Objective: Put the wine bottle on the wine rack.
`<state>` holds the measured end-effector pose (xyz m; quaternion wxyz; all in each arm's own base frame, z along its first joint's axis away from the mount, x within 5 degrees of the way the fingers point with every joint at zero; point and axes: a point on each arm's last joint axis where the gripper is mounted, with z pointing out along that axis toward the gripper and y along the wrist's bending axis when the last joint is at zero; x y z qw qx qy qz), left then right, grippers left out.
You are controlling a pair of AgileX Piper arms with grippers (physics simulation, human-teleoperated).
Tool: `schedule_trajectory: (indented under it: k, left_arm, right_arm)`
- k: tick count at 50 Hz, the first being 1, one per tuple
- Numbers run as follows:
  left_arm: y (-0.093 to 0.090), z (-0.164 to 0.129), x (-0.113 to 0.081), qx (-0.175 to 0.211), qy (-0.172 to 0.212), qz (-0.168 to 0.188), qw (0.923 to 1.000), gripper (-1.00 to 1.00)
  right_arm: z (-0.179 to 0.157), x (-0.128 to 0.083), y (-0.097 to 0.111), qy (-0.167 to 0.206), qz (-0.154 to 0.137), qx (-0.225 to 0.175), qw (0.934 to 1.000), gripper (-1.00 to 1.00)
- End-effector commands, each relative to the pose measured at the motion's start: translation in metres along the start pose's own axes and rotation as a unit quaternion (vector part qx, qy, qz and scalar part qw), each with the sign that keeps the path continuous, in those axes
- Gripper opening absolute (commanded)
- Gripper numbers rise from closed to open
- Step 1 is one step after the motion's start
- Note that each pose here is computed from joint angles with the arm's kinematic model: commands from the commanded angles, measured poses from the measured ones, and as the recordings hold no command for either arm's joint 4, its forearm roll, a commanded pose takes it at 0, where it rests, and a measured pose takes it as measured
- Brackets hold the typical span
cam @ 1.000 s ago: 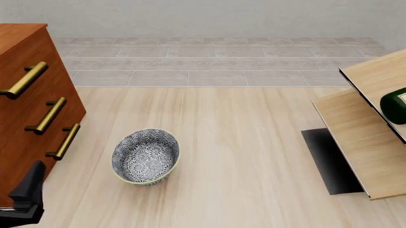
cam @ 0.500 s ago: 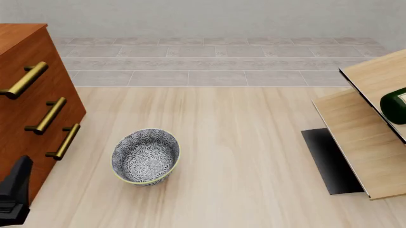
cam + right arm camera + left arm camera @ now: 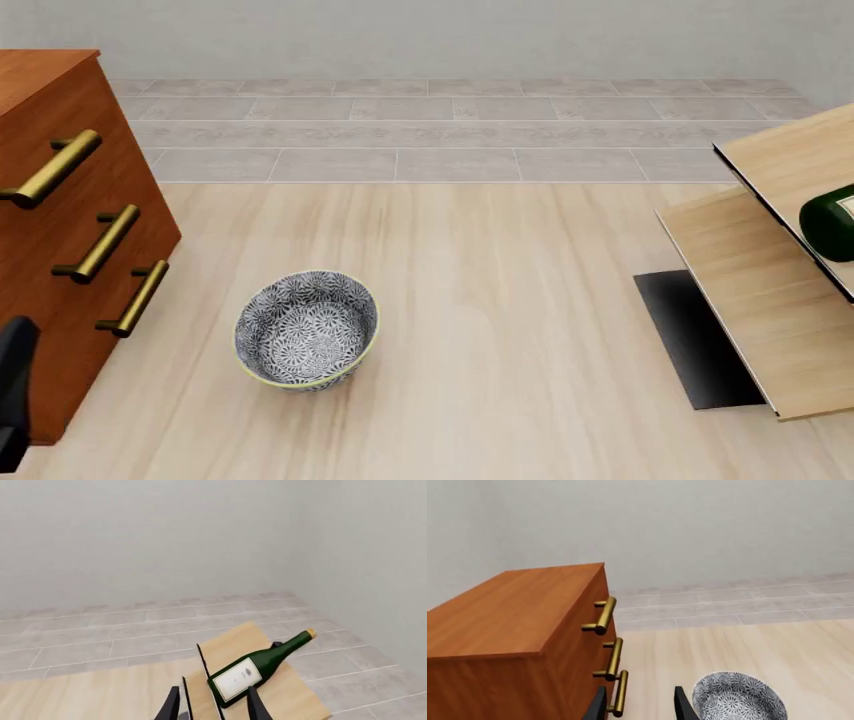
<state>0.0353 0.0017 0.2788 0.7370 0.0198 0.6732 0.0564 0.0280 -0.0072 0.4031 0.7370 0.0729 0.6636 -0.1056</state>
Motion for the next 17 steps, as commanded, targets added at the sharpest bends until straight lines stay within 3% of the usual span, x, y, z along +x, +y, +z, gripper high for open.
schedule_trajectory:
  k: [1,17]
  left_arm:
    - [0.001,-0.003,-0.007,-0.004,-0.003,0.004,1.0,1.0]
    - [0.002,-0.007,-0.018,-0.004,-0.009,0.008,0.9999,1.0]
  right_arm:
    - [-0.017,-0.001,0.0,-0.001,-0.001,-0.023,0.9997,1.0]
    - [-0.044,-0.013,-0.003,-0.021,-0.018,-0.073,0.997,1.0]
